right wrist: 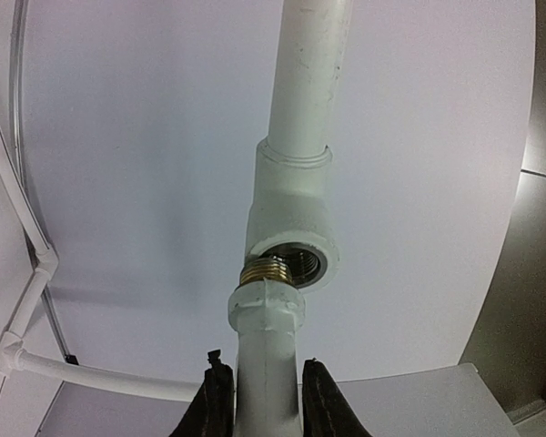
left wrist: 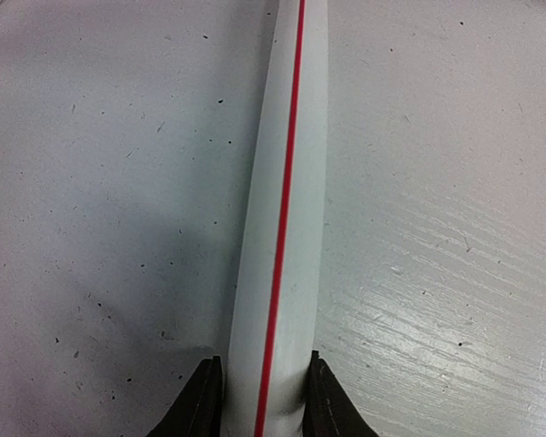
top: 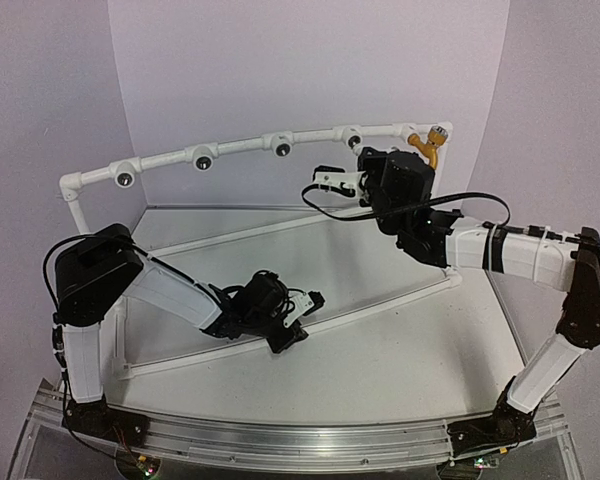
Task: Install the water faucets
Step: Screw the water faucet onto the adaptor.
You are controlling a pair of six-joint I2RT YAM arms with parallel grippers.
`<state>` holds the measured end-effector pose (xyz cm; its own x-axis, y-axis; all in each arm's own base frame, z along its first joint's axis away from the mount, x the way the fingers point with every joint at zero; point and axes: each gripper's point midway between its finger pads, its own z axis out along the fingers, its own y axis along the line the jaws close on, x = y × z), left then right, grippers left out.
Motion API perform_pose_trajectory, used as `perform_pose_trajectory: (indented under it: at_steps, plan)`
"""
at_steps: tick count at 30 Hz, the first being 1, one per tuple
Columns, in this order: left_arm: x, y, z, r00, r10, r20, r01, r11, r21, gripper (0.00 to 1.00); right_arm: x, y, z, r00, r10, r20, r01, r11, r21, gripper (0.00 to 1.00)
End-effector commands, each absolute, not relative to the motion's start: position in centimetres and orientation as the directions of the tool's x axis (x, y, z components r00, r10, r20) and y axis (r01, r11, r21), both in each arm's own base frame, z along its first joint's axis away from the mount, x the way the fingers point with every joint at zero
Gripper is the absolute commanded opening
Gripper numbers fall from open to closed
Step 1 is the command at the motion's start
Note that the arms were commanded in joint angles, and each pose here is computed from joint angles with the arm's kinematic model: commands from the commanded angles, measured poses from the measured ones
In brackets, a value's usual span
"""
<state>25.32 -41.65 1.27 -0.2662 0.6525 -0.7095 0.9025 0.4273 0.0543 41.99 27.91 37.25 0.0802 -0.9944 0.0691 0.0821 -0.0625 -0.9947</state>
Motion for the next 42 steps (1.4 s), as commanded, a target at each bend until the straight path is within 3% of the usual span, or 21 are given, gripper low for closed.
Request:
perform_pose_trajectory:
  at_steps: [1, 10, 31, 42]
  plan:
    - [21.1, -38.1, -6.3, -0.441, 0.739, -0.509, 0.873, 0.484, -0.054, 0.00, 41.2, 26.9, 42.3, 0.081, -0.996, -0.037, 0.171, 0.050, -0.984, 0.00]
    - [20.9, -38.3, -6.6, -0.429, 0.750, -0.504, 0.881, 0.471, -0.050, 0.00, 41.5, 27.3, 43.0, 0.094, -0.994, -0.057, 0.174, 0.073, -0.982, 0.00]
    - [20.2, -38.2, -6.7, -0.416, 0.760, -0.499, 0.891, 0.451, -0.055, 0.00, 42.7, 26.7, 38.8, 0.063, -0.996, -0.070, 0.099, 0.076, -0.992, 0.00]
    - [20.1, -38.3, -6.9, -0.408, 0.767, -0.496, 0.895, 0.444, -0.050, 0.00, 42.0, 29.4, 39.8, 0.118, -0.990, -0.076, 0.120, 0.090, -0.989, 0.00]
